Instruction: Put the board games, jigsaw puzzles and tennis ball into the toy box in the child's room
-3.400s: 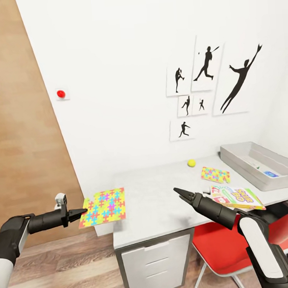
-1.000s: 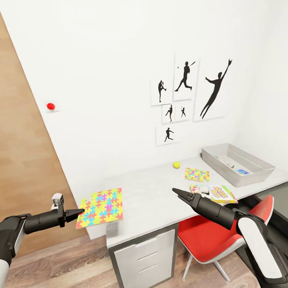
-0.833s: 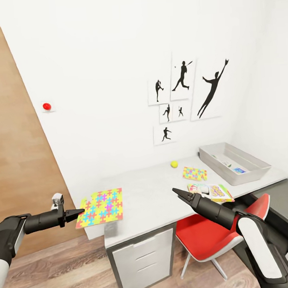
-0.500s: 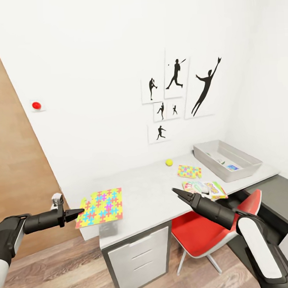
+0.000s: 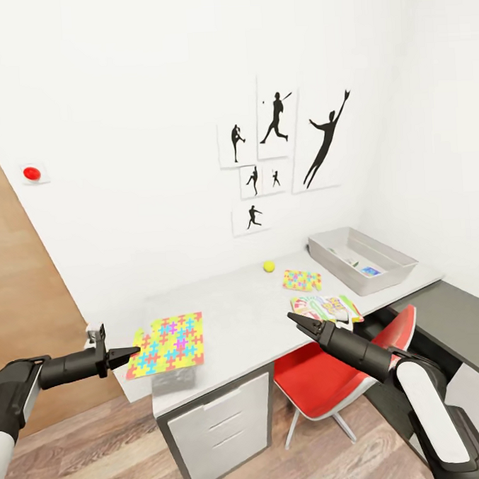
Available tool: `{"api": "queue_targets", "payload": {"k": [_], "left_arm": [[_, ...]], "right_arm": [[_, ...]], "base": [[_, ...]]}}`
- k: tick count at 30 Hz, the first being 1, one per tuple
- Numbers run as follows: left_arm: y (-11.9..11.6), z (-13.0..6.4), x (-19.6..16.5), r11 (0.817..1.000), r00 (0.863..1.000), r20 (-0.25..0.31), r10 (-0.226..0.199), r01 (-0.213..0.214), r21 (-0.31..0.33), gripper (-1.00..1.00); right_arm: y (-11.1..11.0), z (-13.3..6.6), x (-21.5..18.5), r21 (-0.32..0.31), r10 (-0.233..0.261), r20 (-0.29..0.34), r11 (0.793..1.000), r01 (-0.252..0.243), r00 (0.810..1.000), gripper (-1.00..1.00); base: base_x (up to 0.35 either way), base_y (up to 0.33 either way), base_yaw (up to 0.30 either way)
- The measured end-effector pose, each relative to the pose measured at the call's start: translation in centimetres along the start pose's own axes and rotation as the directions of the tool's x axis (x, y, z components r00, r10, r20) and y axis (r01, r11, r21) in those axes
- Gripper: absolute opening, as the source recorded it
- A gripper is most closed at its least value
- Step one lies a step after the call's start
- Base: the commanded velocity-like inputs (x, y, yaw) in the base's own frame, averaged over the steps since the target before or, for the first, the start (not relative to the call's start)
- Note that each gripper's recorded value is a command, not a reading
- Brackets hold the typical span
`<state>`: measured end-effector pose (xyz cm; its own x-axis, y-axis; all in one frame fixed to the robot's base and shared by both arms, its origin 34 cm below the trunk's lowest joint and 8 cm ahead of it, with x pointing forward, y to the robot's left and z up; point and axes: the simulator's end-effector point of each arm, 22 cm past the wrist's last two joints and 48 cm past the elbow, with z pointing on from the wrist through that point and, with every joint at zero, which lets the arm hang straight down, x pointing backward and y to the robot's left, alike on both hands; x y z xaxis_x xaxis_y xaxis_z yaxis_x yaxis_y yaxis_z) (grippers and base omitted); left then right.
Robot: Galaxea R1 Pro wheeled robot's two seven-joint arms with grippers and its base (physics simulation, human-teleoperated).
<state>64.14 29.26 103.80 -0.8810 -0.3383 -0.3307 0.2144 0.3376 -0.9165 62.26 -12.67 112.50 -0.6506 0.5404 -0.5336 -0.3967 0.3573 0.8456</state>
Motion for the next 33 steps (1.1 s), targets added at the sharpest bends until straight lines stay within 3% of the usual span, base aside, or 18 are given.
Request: {"api": "queue_targets", "payload": {"k": [33], "left_arm": [[2.1, 1.0, 1.0, 0.999, 0.999, -0.027, -0.035, 0.034, -0.014, -1.00]], "right_arm": [[-2.5, 0.0, 0.5, 0.032, 0.031, -0.012, 0.999, -0.031, 0.999, 1.00]], "base": [[0.000, 0.000, -0.138]]}}
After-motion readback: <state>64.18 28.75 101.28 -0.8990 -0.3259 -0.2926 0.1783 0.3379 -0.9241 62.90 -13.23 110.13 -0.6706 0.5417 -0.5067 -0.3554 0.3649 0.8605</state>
